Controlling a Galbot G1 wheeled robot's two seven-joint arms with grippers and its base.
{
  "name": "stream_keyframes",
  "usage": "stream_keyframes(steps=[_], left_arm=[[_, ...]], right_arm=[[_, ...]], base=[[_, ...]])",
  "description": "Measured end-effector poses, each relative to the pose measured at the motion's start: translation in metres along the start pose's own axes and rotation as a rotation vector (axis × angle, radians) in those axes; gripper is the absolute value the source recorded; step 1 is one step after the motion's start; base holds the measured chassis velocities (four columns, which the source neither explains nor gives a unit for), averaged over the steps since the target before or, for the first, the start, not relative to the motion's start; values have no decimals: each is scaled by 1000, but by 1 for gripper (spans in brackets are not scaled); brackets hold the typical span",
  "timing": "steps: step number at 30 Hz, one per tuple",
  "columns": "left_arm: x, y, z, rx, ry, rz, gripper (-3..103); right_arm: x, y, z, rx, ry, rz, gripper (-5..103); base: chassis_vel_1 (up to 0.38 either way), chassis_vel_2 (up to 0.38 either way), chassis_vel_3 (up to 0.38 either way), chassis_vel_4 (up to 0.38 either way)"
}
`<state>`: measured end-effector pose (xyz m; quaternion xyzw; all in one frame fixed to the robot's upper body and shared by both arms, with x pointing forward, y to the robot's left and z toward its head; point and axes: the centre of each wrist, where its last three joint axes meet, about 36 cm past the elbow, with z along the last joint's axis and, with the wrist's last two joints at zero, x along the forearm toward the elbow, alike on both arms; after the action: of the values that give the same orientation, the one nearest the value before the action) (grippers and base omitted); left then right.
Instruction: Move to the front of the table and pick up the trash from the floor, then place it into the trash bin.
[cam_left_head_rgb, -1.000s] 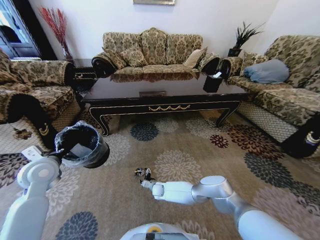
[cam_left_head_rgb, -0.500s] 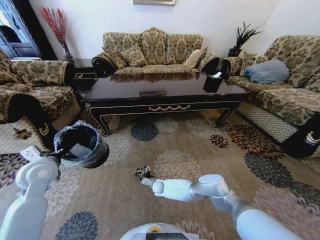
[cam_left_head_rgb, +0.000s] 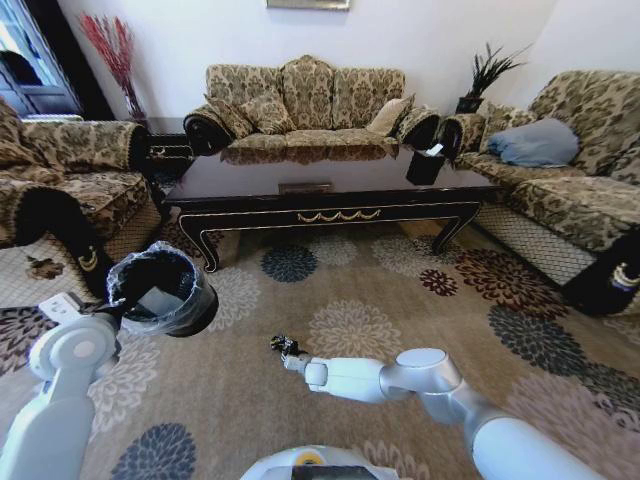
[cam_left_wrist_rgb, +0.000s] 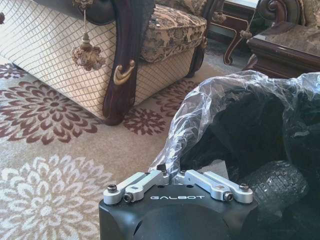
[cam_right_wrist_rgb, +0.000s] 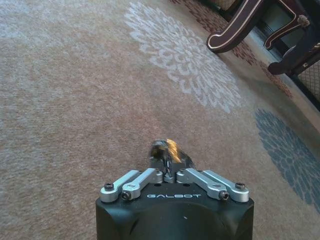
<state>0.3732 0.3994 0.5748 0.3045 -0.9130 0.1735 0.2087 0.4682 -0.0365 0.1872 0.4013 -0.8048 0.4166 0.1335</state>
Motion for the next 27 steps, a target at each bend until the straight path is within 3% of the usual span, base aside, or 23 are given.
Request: stream_keyframes(steps=[3,10,13,14,20,21,25,27], left_arm=[[-1,-2,-1,-3,-4,2,2],[-1,-6,0,-11,-1,9,2],[0,-8,2,-19,4,15,2],[0,-8,2,-19,4,15,2],[2,-16,10,-45,22,37,2],[2,-16,10,-45,22,37,2],[2,-23,14,-66,37,58,2],[3,-24,15,-68,44,66,2]], right_arm=[[2,-3,3,0,-11,3,2],[6,-22,-2,-31,-63,37,0],[8,-54,-15,-72,-141,97,0],[8,-54,-15,-72,-141,97,0],[11,-137,-47,-143,-273,286,0],[11,-137,-47,-143,-273,286,0],[16,-188,-92,-220,-371,387,0],[19,-201,-106,-231,-401,405,0]], base=[[0,0,0,0],[0,0,0,0],[0,0,0,0],[0,0,0,0],[0,0,0,0],[0,0,0,0],[0,0,0,0],[0,0,0,0]])
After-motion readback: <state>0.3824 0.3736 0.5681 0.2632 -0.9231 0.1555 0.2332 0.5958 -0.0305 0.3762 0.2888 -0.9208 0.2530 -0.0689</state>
